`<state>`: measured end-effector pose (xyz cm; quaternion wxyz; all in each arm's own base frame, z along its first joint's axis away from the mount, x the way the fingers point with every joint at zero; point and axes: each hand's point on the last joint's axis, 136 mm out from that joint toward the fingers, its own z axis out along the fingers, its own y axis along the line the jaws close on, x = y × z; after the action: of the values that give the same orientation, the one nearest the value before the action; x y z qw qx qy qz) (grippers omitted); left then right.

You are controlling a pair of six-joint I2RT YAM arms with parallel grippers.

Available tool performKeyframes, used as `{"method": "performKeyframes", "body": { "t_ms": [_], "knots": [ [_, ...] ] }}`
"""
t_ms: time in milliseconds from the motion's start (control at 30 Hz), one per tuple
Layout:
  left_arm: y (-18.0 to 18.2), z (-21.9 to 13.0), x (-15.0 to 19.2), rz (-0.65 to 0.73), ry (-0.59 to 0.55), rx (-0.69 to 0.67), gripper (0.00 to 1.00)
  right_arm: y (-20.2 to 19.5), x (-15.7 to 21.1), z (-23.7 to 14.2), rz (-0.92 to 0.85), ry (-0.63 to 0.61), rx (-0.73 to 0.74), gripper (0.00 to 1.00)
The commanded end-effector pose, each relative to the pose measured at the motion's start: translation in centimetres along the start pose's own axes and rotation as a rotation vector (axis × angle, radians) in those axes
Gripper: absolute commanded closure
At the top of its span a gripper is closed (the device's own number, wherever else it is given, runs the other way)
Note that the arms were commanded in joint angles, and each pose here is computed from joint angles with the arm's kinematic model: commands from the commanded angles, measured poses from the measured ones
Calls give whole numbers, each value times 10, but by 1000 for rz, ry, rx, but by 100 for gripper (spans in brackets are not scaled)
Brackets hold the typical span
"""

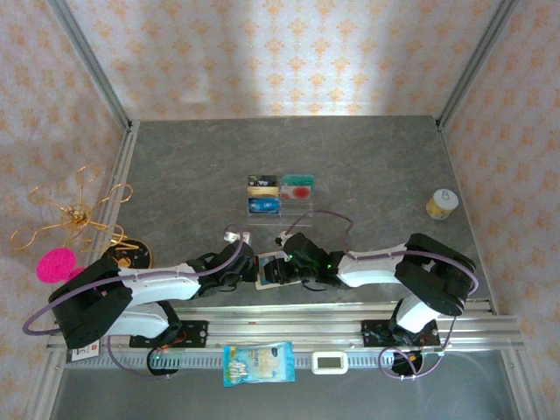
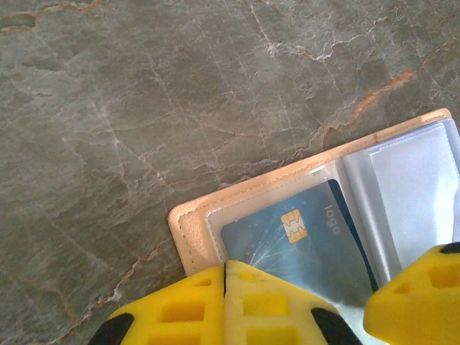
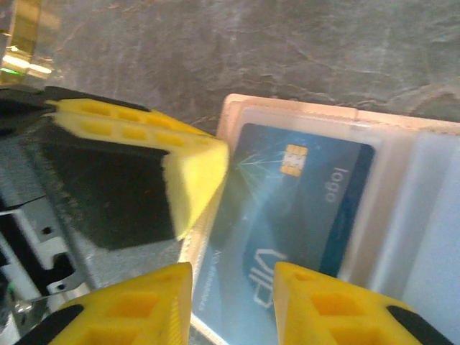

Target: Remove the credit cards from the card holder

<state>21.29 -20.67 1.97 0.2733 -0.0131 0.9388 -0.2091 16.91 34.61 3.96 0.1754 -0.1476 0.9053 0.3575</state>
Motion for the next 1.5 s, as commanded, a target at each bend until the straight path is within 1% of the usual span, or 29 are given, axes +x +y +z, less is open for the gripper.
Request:
{"method": "performKeyframes", "body": {
  "t_ms": [0, 133, 300, 433, 567, 667, 867, 967, 1100, 1300, 1367, 1467],
  "knots": [
    [3, 3, -2, 17, -6, -12, 100, -17, -3, 1, 27, -24, 100, 67],
    [2, 4, -2, 22, -6, -7, 100, -30, -6, -7, 47, -62, 169, 67],
    [1, 4, -4, 35, -9, -10, 100, -16, -11, -12, 7, -81, 132, 67],
    [1, 5, -6, 44, -11, -15, 100, -23, -16, -16, 6, -105, 189, 66],
    [-2, 4, -7, 48, -12, -11, 100, -24, -16, -16, 8, -100, 193, 67],
    [-9, -1, -10, 45, -17, 22, 100, -17, -19, -18, 3, -106, 160, 67],
    [-28, -16, -20, 40, -57, 87, 100, -16, -29, -28, 16, -130, 123, 72],
    [-36, -16, -19, 57, -57, 93, 100, -15, -28, -27, 24, -111, 91, 73],
    [-26, -15, -19, 41, -59, 35, 100, -19, -26, -22, 28, -89, 92, 74],
    [-8, -36, -29, 12, -130, -23, 100, -23, -28, -27, 30, -115, 101, 74],
    [-13, -37, -27, 17, -130, 17, 100, -21, -27, -28, 24, -114, 91, 74],
    [-30, -30, -21, 23, -94, 91, 100, -19, -26, -25, 16, -85, 69, 75]
  ]
}}
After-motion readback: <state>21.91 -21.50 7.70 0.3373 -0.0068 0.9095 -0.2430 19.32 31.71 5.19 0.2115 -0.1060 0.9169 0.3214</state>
